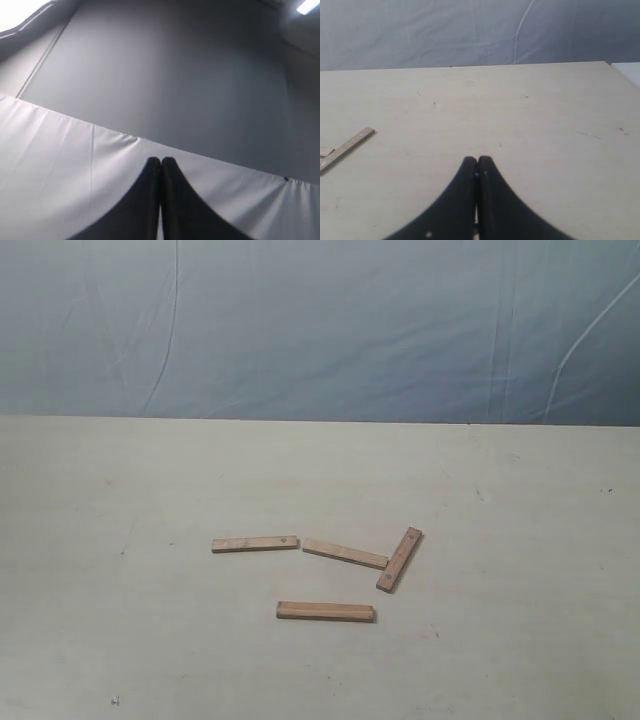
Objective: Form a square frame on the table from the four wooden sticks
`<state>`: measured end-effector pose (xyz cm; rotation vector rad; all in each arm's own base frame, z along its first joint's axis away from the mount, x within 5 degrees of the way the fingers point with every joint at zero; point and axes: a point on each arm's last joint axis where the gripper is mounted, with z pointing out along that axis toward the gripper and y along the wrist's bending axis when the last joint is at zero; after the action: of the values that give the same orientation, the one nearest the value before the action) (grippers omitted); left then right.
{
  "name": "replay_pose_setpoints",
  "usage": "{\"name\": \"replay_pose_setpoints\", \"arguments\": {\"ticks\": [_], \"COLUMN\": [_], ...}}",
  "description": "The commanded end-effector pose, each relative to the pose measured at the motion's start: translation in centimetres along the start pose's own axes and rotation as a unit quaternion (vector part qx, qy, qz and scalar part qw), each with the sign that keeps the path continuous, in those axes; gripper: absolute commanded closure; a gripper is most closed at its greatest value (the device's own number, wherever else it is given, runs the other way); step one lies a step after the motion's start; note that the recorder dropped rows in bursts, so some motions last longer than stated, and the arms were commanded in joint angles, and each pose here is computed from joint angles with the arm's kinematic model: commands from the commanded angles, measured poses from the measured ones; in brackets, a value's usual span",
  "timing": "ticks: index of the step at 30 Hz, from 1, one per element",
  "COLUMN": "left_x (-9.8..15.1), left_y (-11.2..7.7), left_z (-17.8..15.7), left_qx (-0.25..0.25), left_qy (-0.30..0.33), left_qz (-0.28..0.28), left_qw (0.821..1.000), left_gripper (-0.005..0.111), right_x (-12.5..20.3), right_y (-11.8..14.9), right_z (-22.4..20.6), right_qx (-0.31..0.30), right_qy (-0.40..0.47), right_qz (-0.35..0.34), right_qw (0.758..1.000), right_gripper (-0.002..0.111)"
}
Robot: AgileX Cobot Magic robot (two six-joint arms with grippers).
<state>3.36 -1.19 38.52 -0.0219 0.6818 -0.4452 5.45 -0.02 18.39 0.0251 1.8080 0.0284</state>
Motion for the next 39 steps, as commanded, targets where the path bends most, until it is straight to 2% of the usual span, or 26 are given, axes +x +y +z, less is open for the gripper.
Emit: {"name": "replay_pose_setpoints", "arguments": {"ticks": [1, 3, 7, 11, 12, 13, 16, 18, 20, 21, 23, 24, 25, 26, 27, 29, 30, 31, 34, 37, 39], "left_x": [1.1, 2.3, 7.2, 12.9, 14.4, 15.7, 18.8, 20.2, 20.9, 21.0, 21.0, 21.1, 21.3, 21.8, 22.6, 24.7, 25.8, 27.0, 29.8, 31.7, 32.5], "left_y": [0.1, 1.0, 3.4, 4.3, 4.4, 4.6, 5.5, 6.9, 8.8, 9.7, 11.6, 12.2, 12.9, 13.4, 13.6, 13.1, 12.4, 11.2, 7.4, 3.8, 1.5], "left_z": [5.4, 7.4, 10.7, 11.9, 12.2, 12.5, 13.1, 13.4, 13.4, 13.3, 13.0, 12.9, 12.9, 13.0, 13.1, 13.4, 13.3, 13.4, 12.8, 12.1, 11.6], "left_qx": [0.029, 0.01, -0.02, 0.016, 0.011, 0.023, 0.03, 0.004, -0.046, -0.074, -0.129, -0.152, -0.176, -0.187, -0.176, -0.142, -0.117, -0.067, 0.073, 0.159, 0.203], "left_qy": [0.113, 0.181, 0.342, 0.455, 0.473, 0.49, 0.521, 0.529, 0.531, 0.53, 0.54, 0.555, 0.582, 0.618, 0.649, 0.712, 0.737, 0.762, 0.816, 0.837, 0.838], "left_qz": [0.108, 0.111, 0.139, 0.161, 0.122, 0.11, 0.115, 0.16, 0.244, 0.286, 0.371, 0.391, 0.407, 0.404, 0.397, 0.331, 0.287, 0.258, 0.196, 0.173, 0.18], "left_qw": [0.987, 0.977, 0.929, 0.875, 0.872, 0.864, 0.845, 0.833, 0.81, 0.795, 0.744, 0.719, 0.681, 0.648, 0.624, 0.603, 0.601, 0.59, 0.538, 0.494, 0.474], "left_gripper": [0.107, 0.107, 0.107, 0.107, 0.107, 0.107, 0.107, 0.107, 0.107, 0.107, 0.107, 0.107, 0.107, 0.107, 0.107, 0.107, 0.107, 0.107, 0.107, 0.107, 0.107], "right_x": [-0.1, -0.1, -0.1, -0.1, -0.1, -0.1, -0.1, -0.1, -0.1, -0.1, -0.1, -0.1, -0.1, -0.1, -0.1, -0.1, -0.1, -0.1, -0.1, -0.1, -0.1], "right_y": [0.0, 0.0, 0.0, 0.0, 0.0, 0.0, 0.0, 0.0, 0.0, 0.0, 0.0, 0.0, 0.0, 0.0, 0.0, 0.0, 0.0, 0.0, 0.0, 0.0, 0.0], "right_z": [-0.1, -0.1, -0.1, -0.1, -0.1, -0.1, -0.1, -0.1, -0.1, -0.1, -0.1, -0.1, -0.1, -0.1, -0.1, -0.1, -0.1, -0.1, -0.1, -0.1, -0.1], "right_qx": [-0.002, -0.002, -0.002, -0.002, -0.002, -0.002, -0.002, -0.002, -0.002, -0.002, -0.002, -0.002, -0.002, -0.002, -0.002, -0.002, -0.002, -0.002, -0.002, -0.002, -0.002], "right_qy": [-0.009, -0.009, -0.009, -0.009, -0.009, -0.009, -0.009, -0.009, -0.009, -0.009, -0.009, -0.009, -0.009, -0.009, -0.009, -0.009, -0.009, -0.009, -0.009, -0.009, -0.009], "right_qz": [-0.001, -0.001, -0.001, -0.001, -0.001, -0.001, -0.001, -0.001, -0.001, -0.001, -0.001, -0.001, -0.001, -0.001, -0.001, -0.001, -0.001, -0.001, -0.001, -0.001, -0.001], "right_qw": [1.0, 1.0, 1.0, 1.0, 1.0, 1.0, 1.0, 1.0, 1.0, 1.0, 1.0, 1.0, 1.0, 1.0, 1.0, 1.0, 1.0, 1.0, 1.0, 1.0, 1.0], "right_gripper": [0.109, 0.109, 0.109, 0.109, 0.109, 0.109, 0.109, 0.109, 0.109, 0.109, 0.109, 0.109, 0.109, 0.109, 0.109, 0.109, 0.109, 0.109, 0.109, 0.109, 0.109]}}
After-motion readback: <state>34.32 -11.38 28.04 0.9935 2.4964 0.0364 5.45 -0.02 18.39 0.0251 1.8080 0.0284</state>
